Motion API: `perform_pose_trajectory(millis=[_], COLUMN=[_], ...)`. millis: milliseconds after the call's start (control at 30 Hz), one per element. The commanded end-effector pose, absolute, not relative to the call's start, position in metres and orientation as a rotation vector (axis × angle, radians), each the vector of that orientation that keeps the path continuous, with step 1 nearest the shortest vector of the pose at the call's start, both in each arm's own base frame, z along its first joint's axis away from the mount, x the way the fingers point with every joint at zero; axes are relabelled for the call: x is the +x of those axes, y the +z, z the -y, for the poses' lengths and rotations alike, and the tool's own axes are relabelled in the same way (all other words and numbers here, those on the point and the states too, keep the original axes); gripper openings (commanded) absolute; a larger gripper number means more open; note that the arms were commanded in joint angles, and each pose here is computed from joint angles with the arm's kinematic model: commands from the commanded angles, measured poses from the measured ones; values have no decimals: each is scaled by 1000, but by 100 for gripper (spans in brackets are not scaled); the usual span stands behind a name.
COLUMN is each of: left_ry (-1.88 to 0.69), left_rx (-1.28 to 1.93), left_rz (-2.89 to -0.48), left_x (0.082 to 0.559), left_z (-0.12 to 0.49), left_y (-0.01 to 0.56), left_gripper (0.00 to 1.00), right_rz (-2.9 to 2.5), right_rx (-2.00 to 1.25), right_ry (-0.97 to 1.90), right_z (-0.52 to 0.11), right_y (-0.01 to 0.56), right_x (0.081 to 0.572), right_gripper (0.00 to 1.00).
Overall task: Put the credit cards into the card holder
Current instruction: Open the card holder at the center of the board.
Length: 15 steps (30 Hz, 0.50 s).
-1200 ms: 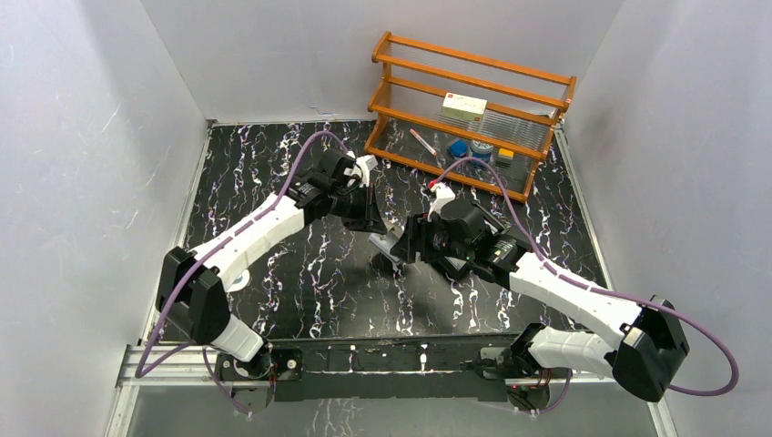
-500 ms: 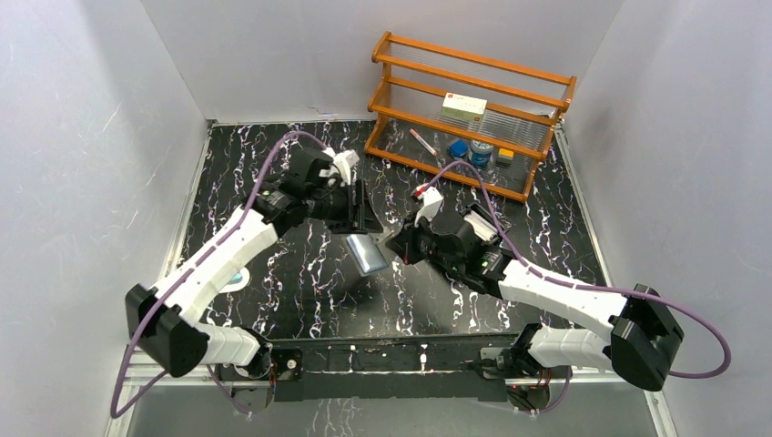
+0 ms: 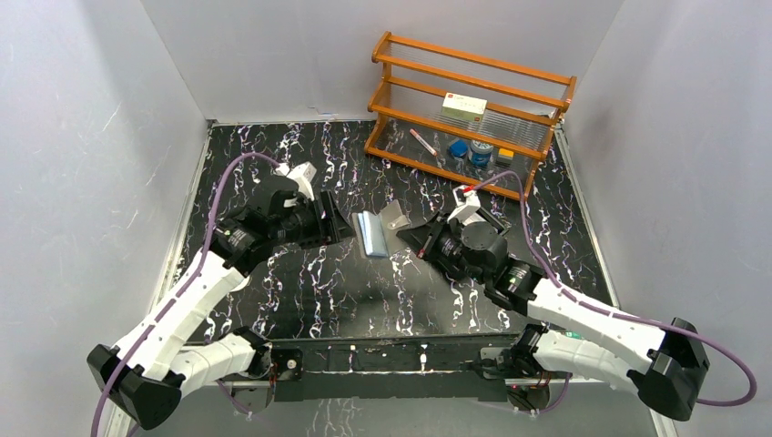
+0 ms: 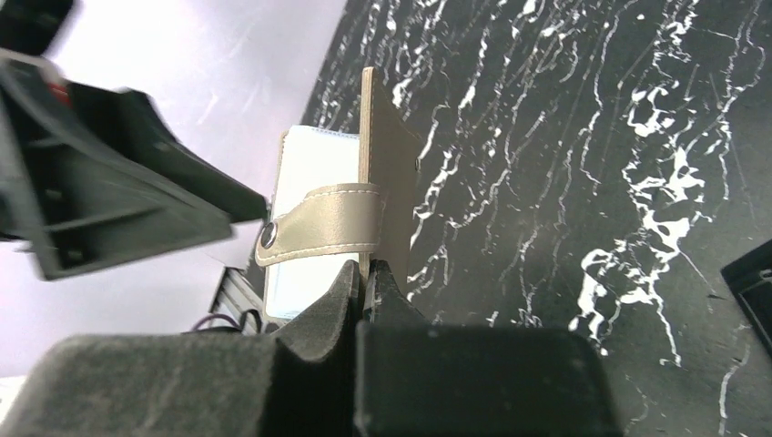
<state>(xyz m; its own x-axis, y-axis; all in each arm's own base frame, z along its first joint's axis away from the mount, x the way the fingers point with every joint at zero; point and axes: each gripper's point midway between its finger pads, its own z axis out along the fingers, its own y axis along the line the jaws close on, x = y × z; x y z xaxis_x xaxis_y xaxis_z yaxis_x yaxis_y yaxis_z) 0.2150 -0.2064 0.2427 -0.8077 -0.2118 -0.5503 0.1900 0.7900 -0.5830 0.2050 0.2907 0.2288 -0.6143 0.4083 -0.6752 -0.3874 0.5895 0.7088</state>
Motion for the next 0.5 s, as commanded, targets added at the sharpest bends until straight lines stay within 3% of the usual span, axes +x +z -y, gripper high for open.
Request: perform_pose_trajectory(millis=[0,467], left_ry=[-1016,-1183], left_rx=[-41,-14], left_rz=[-2283,-2217], left_x=[214,218], left_z=[222,245], left_y=[255,255], left_gripper=[58,57], right_rz=[-1789,-1734], right_rx=[120,147], right_ry=[1246,1318], right_z=[-289,-286], right_y=[265,278], right_x=[208,202], right_gripper=[0,0])
